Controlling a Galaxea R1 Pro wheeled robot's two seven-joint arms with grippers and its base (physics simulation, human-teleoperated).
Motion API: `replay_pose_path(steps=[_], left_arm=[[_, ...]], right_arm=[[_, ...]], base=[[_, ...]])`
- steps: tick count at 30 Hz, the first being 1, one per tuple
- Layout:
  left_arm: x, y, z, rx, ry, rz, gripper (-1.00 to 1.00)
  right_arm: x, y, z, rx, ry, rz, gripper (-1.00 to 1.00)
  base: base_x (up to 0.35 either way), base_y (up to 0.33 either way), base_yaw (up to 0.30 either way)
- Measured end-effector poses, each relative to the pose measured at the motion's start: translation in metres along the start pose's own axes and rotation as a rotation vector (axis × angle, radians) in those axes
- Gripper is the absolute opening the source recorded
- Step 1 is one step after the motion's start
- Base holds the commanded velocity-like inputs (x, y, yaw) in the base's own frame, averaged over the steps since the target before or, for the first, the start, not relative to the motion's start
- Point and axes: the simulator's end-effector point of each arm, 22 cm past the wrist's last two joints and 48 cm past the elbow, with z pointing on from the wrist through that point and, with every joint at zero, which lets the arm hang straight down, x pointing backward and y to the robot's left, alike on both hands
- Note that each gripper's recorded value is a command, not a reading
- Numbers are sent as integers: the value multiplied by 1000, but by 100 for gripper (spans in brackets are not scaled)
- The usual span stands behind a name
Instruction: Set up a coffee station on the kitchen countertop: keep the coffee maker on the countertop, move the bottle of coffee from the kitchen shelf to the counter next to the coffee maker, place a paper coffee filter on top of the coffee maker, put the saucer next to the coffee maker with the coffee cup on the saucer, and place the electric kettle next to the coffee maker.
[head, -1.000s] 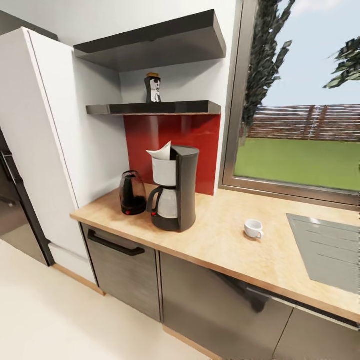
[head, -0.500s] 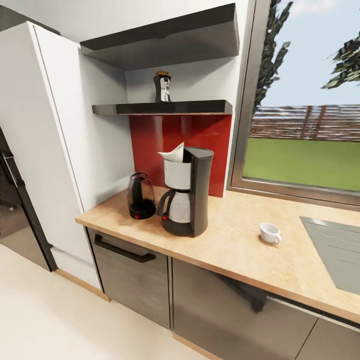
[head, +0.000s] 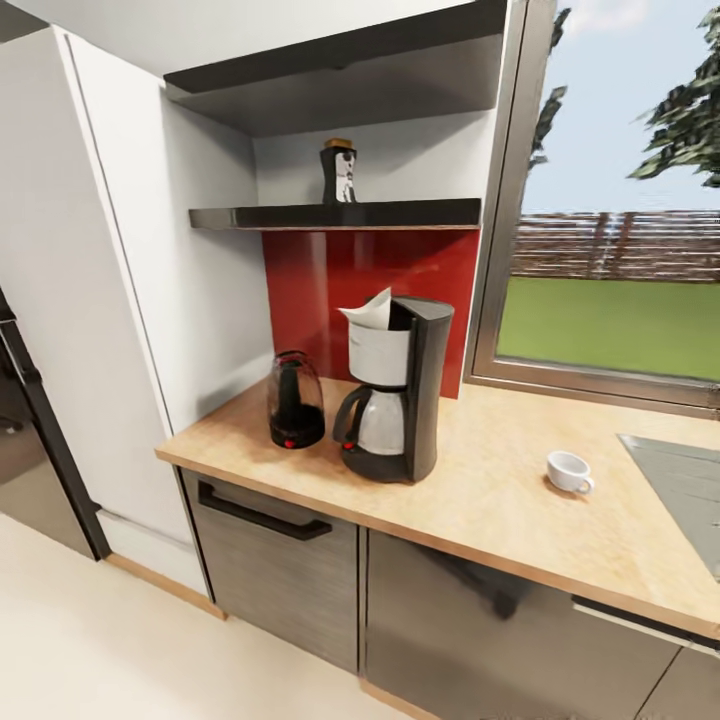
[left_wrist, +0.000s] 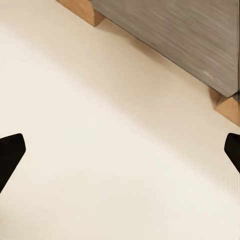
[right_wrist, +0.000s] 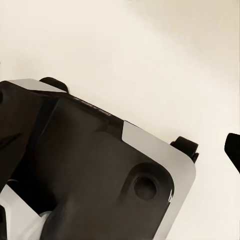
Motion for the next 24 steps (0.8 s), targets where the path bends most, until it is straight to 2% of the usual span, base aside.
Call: replay_pose_path(steps=[7,20,24], left_arm=[[0,0,0,0,0,0,100],[0,0,0,-1,1,0,100],[0,1,0,-1,0,1,100]], right_arm=[[-1,-1,0,2,-1,-2,100],[1,-3,-2,5,1,0,100],[2,-2,-2,1,3,1,100]], base=[[-12,74,-80],[-87,261,-6],[-20,213,-164]])
